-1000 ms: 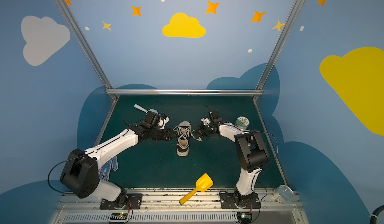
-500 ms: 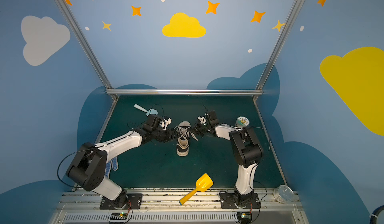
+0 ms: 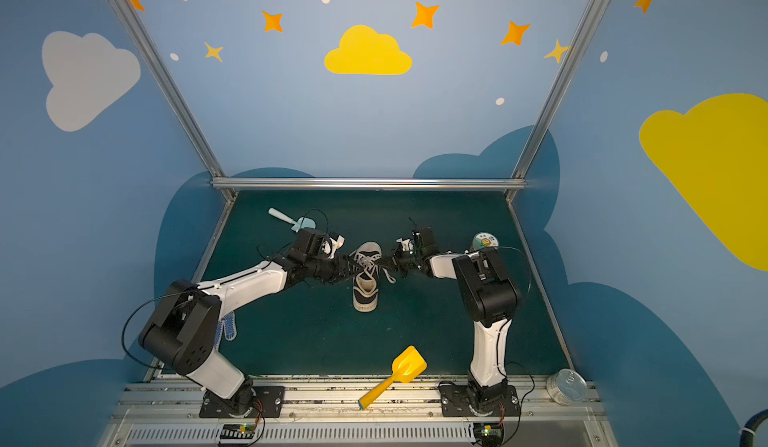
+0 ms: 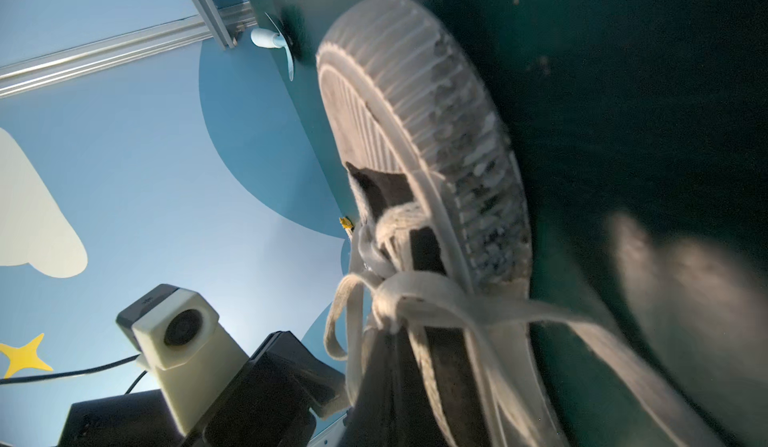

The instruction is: Tie the shoes

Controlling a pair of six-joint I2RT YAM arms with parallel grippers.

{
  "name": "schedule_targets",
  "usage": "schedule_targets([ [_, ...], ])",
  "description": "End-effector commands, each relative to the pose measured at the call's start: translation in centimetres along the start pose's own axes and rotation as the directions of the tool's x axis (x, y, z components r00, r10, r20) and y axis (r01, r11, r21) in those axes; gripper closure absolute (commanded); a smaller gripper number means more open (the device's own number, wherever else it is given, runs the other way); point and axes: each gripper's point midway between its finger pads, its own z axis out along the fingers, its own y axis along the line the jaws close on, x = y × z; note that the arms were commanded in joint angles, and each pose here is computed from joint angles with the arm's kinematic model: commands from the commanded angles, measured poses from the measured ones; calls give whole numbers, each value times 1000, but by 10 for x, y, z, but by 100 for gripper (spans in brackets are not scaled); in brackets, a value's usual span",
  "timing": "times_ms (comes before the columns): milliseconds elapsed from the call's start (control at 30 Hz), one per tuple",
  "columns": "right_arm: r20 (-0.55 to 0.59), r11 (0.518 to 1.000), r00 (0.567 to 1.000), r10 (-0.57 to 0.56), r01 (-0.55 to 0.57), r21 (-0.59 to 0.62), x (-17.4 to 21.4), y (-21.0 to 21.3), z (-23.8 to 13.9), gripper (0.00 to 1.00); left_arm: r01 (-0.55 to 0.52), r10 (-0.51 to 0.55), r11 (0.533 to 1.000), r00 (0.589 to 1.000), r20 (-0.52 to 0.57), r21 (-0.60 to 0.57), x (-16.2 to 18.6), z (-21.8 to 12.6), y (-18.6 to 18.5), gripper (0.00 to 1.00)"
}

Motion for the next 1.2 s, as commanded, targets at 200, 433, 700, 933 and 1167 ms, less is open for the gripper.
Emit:
schedule_targets([
  [200, -53, 997, 999, 8, -12, -71, 3, 5, 7, 100, -1, 1, 1000, 1000, 0, 16, -3, 3, 0, 49],
  [433, -87, 995, 996, -1, -7, -95, 8, 12, 9, 100, 0, 0, 1000, 1000, 1, 18, -5, 4, 0, 50],
  [700, -112, 995, 994, -9, -2, -97, 16, 14, 9, 100, 4, -4, 1000, 1000, -1, 23, -6, 6, 0, 51],
  [933, -127, 995, 992, -12, -1, -99, 23, 12, 8, 100, 6, -6, 1000, 1000, -4, 27, -5, 7, -1, 53],
  [1167, -146, 991, 989, -12, -8, -133, 26, 17, 7, 100, 12, -11, 999, 1000, -7, 34, -7, 11, 0, 55],
])
